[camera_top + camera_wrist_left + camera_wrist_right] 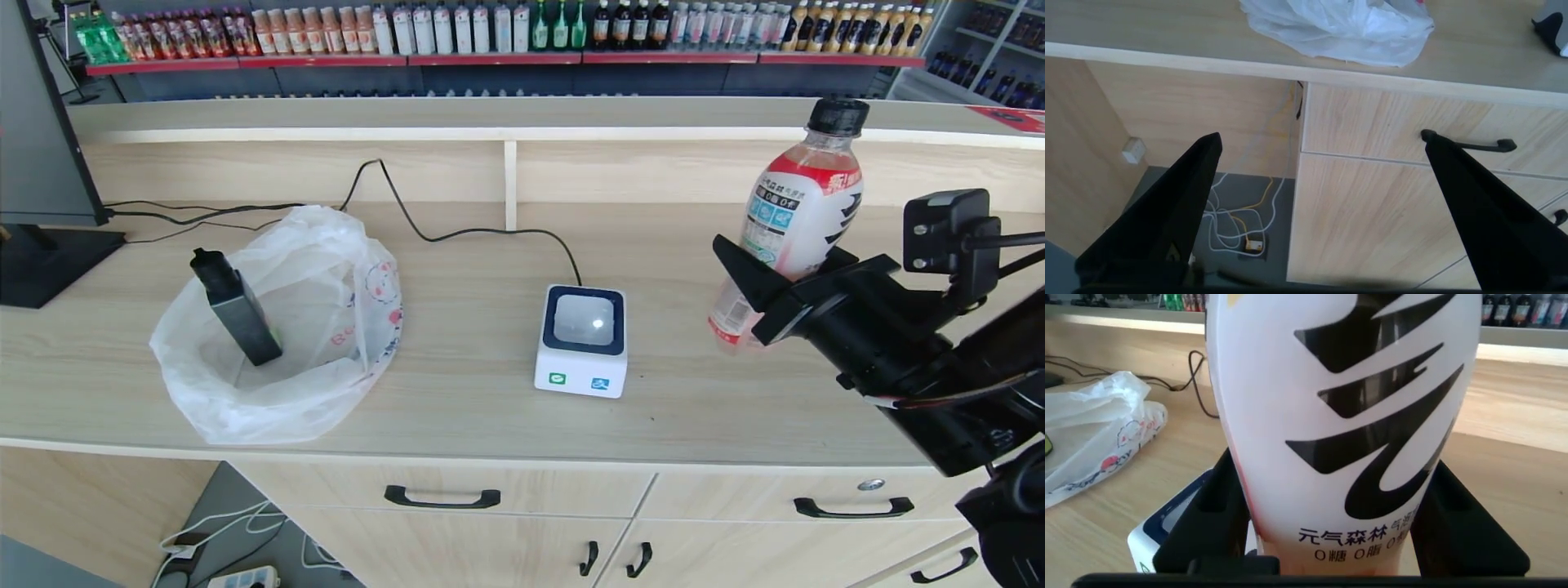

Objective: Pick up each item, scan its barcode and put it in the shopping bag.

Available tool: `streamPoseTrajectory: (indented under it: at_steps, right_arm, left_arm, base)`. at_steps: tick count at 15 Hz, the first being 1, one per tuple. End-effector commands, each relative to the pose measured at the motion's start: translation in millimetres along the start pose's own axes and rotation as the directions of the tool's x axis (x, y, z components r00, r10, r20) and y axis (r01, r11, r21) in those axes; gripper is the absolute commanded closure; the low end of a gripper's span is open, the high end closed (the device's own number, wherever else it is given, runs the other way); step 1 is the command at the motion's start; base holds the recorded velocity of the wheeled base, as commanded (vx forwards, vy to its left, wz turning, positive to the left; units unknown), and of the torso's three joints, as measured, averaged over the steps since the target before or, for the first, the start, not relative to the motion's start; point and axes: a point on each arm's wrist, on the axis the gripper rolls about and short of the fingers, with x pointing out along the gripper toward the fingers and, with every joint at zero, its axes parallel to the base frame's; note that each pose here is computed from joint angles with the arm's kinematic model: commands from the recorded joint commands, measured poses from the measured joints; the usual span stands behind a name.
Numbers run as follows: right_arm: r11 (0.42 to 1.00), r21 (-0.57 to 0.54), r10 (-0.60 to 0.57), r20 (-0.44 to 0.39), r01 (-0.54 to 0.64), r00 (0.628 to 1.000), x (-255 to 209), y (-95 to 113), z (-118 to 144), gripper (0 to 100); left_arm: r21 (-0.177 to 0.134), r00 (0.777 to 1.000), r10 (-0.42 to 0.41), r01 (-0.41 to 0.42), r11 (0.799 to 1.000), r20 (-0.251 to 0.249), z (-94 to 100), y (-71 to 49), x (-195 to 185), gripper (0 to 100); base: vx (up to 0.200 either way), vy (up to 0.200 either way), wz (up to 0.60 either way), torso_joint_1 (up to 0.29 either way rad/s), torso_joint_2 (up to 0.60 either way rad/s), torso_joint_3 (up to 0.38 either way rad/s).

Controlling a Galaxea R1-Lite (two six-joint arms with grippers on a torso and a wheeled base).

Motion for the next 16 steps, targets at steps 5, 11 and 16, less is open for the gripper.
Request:
streamPoseTrajectory:
  at_steps: [5,11,16]
  right_arm:
    - [1.0,-0.004,-0.001,-0.002,0.001,1.0,-5.1,-0.7,1.8,100]
    - [1.0,-0.004,-0.001,0.001,0.001,1.0,-5.4,-0.8,2.8,100]
    - [1.0,-0.004,0.0,0.007,0.0,1.0,-5.9,-0.6,4.8,100]
  left_arm:
    - [0.001,1.0,0.0,0.0,1.0,-0.001,0.1,0.0,0.1,0]
    - [-0.001,1.0,0.0,0.0,1.0,-0.001,0.1,0.0,0.1,0]
    - [-0.001,1.0,0.0,0.0,1.0,0.001,0.1,0.0,0.0,0]
  base:
    - [-0.16,0.0,0.0,0.0,0.0,0.002]
    - [0.0,0.067,0.0,-0.002,0.0,0.003]
    - [0.0,0.2,0.0,0.008,0.0,0.002]
